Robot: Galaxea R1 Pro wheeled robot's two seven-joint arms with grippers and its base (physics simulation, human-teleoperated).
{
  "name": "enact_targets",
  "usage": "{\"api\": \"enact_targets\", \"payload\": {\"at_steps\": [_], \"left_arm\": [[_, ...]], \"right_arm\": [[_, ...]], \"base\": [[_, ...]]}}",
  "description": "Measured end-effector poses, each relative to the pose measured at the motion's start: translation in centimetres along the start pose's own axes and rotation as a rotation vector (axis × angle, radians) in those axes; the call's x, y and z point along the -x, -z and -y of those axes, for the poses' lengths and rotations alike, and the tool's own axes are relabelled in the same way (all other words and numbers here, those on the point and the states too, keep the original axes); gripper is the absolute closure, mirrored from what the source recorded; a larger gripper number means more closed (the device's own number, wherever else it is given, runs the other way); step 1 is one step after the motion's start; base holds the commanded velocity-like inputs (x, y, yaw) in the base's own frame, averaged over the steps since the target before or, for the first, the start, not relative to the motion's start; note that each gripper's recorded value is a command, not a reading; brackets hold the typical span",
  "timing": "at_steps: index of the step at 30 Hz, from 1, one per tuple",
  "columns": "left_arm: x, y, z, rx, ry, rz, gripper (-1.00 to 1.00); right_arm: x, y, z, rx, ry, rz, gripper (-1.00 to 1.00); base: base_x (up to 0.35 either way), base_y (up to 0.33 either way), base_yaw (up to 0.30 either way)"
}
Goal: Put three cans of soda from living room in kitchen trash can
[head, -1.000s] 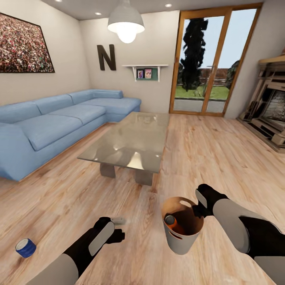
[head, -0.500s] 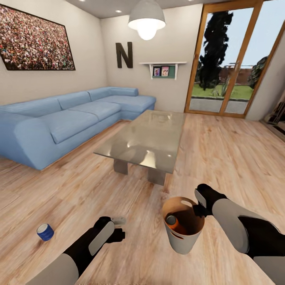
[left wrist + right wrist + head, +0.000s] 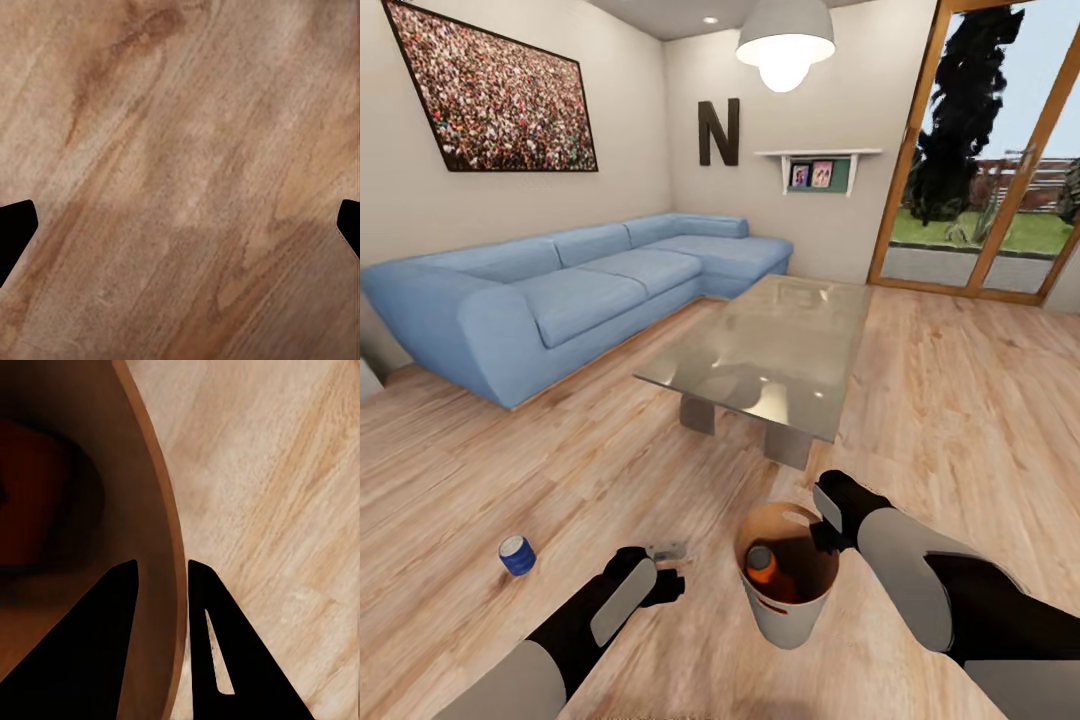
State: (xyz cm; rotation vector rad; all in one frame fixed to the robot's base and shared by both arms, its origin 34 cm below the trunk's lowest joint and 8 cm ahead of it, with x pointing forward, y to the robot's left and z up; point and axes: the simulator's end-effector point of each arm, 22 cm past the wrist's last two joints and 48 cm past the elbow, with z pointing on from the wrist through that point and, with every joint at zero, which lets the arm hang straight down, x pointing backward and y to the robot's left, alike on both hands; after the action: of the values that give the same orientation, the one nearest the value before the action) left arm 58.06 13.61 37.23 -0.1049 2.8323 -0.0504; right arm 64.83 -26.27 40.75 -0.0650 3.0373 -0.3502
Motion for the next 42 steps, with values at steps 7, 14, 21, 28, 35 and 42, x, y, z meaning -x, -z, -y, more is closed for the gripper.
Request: {"api": "enact_targets", "payload": {"at_steps": [7, 14, 21, 28, 35, 42], "left_arm": [[-0.1, -0.3, 0.9, -0.006, 0.005, 0.005, -1.0], [0.8, -0.4, 1.6, -0.015, 0.046, 0.057, -1.0], [0.1, -1.5, 0.8, 0.009, 0.081, 0.061, -1.0], [-0.1, -2.0, 0.4, 0.02, 0.1, 0.07, -1.0], [-0.3, -2.3, 0.3, 0.023, 0.103, 0.067, -1.0], [-0.6, -2.5, 0.3, 0.024, 0.103, 0.061, -1.0]], "right_arm": [[0.0, 0.1, -0.2, -0.068, 0.039, 0.004, 1.0], [-0.2, -0.2, -1.1, -0.038, 0.02, -0.004, 1.0], [-0.4, -0.4, -1.3, -0.042, 0.028, -0.01, 1.0], [-0.5, -0.7, -1.1, -0.055, 0.042, -0.015, 1.0], [-0.7, -1.0, -1.4, -0.046, 0.039, -0.022, 1.0], [-0.8, -1.3, -1.6, -0.048, 0.047, -0.027, 1.0]], "base": [[0.0, 0.0, 0.246], [0.0, 0.0, 0.246], [0.005, -0.039, 0.246], [0.066, -0.177, 0.246], [0.095, -0.259, 0.246], [0.095, -0.13, 0.246]]}}
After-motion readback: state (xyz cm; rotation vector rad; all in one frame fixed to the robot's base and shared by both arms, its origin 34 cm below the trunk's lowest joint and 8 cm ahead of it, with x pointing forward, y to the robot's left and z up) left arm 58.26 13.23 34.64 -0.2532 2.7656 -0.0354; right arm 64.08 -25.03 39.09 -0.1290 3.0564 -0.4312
